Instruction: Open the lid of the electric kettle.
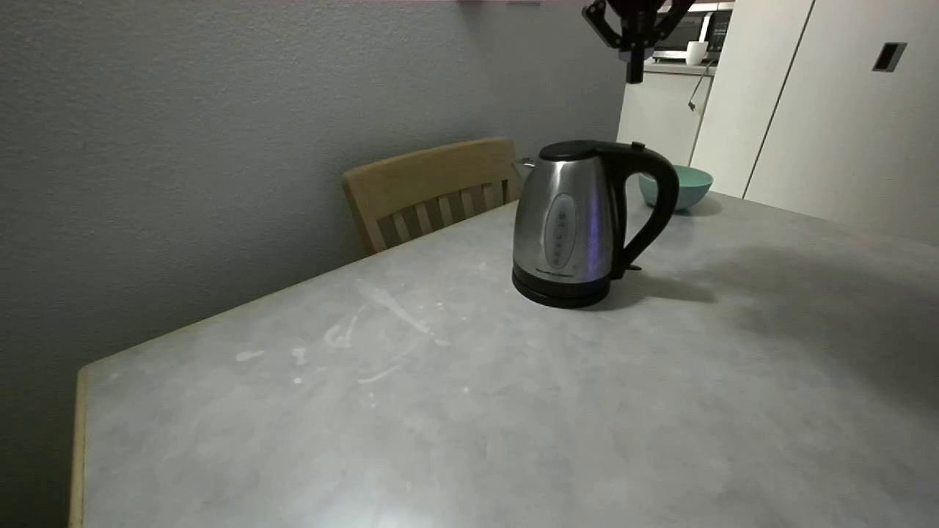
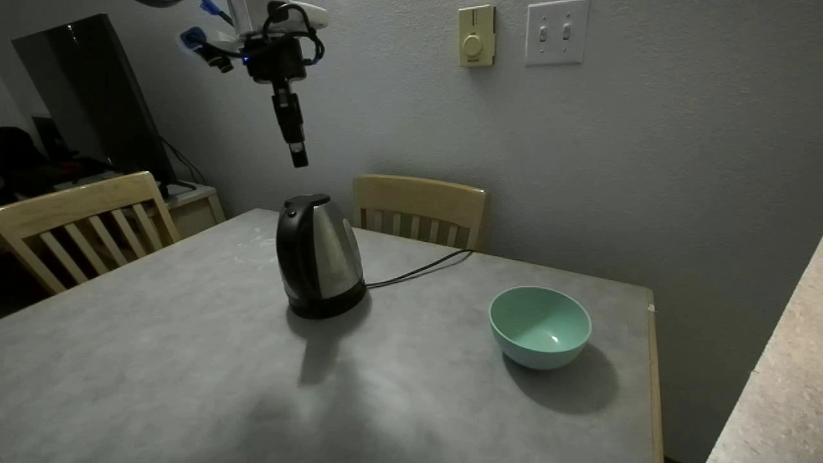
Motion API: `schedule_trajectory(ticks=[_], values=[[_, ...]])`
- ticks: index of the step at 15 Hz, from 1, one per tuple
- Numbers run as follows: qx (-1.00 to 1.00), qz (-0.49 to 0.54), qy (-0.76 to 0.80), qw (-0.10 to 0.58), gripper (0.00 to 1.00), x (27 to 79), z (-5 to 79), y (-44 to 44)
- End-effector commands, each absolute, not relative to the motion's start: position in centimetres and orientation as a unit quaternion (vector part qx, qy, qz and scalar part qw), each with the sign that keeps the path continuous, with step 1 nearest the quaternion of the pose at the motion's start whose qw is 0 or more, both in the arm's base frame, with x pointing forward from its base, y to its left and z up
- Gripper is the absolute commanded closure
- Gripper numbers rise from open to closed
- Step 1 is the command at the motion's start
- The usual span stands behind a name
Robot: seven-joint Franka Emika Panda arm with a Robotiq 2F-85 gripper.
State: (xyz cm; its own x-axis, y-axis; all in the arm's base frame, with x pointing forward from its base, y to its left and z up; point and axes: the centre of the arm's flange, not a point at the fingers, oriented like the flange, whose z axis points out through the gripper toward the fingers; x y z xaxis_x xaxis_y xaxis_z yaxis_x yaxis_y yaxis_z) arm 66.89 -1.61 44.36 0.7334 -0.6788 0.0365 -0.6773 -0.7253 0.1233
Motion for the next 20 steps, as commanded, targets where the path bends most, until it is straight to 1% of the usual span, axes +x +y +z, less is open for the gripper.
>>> schedule_trajectory(ticks=[1, 13, 20], values=[[0.924, -0.037, -0.378, 0.05, 1.0, 66.2, 42.9, -2.5], [0.912, -0.127, -0.387, 0.057, 1.0, 66.7, 35.8, -2.5], [0.913, -0.141, -0.379, 0.057, 1.0, 66.8, 35.4, -2.1]])
